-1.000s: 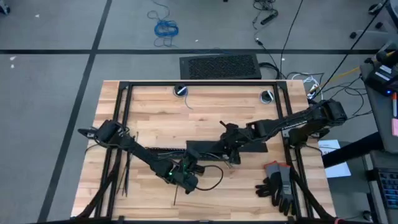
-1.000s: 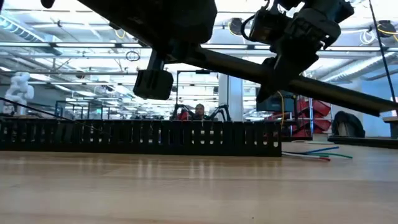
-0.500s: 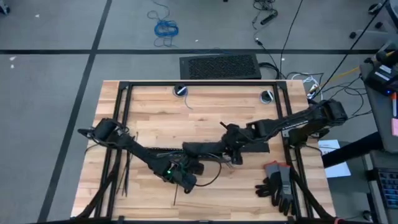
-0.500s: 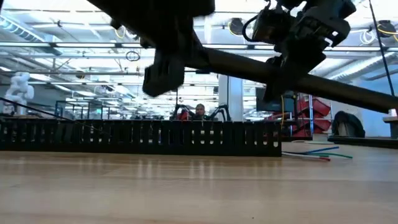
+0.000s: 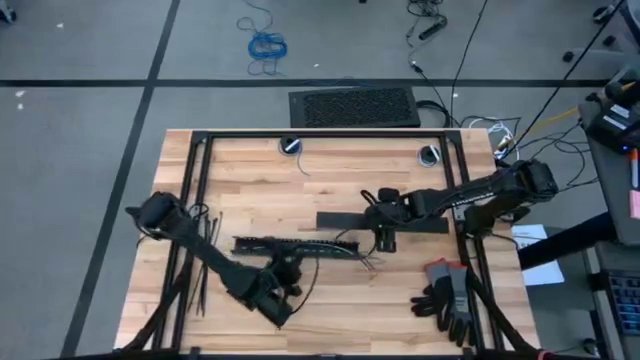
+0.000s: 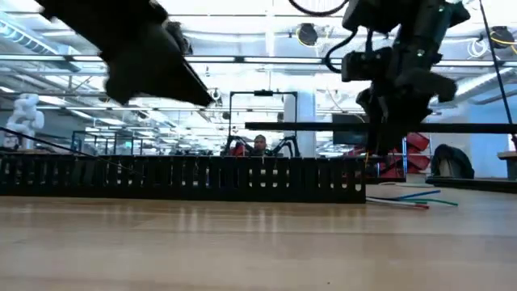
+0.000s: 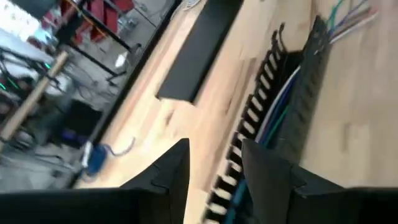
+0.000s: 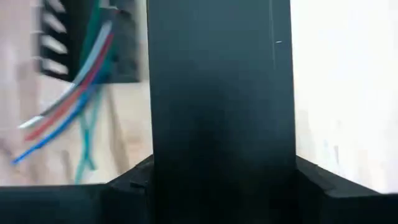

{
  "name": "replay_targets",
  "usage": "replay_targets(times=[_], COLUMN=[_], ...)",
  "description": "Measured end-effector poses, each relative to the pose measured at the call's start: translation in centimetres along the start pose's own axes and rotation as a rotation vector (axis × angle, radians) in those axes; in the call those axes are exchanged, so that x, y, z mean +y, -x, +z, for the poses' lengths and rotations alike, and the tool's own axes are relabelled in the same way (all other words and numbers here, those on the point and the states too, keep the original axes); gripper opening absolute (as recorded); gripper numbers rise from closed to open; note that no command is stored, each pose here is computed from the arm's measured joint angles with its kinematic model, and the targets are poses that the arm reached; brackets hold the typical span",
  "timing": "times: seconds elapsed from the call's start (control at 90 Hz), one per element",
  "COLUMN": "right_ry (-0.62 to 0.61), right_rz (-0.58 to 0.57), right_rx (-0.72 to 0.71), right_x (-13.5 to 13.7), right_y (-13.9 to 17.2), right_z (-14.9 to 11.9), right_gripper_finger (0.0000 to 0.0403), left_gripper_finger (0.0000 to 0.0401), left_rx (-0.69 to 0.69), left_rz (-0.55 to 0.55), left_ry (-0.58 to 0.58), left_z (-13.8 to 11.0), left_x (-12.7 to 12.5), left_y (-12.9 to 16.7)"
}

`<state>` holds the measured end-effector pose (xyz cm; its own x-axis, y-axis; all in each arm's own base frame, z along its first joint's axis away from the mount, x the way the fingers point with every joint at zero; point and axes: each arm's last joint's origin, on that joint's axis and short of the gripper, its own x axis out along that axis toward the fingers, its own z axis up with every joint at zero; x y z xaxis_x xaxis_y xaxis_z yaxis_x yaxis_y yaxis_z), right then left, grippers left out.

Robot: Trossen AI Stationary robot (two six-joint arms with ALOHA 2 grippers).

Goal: Ziptie cables
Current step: Close the cable duct

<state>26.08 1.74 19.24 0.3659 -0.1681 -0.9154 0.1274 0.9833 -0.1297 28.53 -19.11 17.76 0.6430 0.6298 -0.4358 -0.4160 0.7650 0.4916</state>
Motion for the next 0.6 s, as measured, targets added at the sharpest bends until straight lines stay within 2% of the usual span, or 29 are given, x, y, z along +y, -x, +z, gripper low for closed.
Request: replay_targets(times=[0.133, 0.3, 0.444, 0.6], right_ry=[-0.004, -0.006, -0.007, -0.010], right_rz=[0.009, 0.010, 0.017, 0.020], right_rx=[-0.004, -0.009, -0.014, -0.012], right_x=[-0.1, -0.2, -0.2, -0.2], right_y=[0.0, 0.0, 0.0, 0.0], right_z=[0.1, 0.2, 0.2, 0.2], right_gripper_finger=[0.0205, 0.0206, 0.0206, 0.0206], left_gripper_finger=[0.0145, 0.0145, 0.0145, 0.0145], left_rx=[-0.036, -0.024, 0.071, 0.255], left_rz=[-0.050, -0.049, -0.062, -0.190], left_ry=[0.101, 0.075, 0.092, 0.099], left_z=[0.1, -1.1, -2.8, -3.1], left_x=[-0.6, -1.3, -1.0, -0.9], left_y=[1.5, 1.2, -0.3, -1.4])
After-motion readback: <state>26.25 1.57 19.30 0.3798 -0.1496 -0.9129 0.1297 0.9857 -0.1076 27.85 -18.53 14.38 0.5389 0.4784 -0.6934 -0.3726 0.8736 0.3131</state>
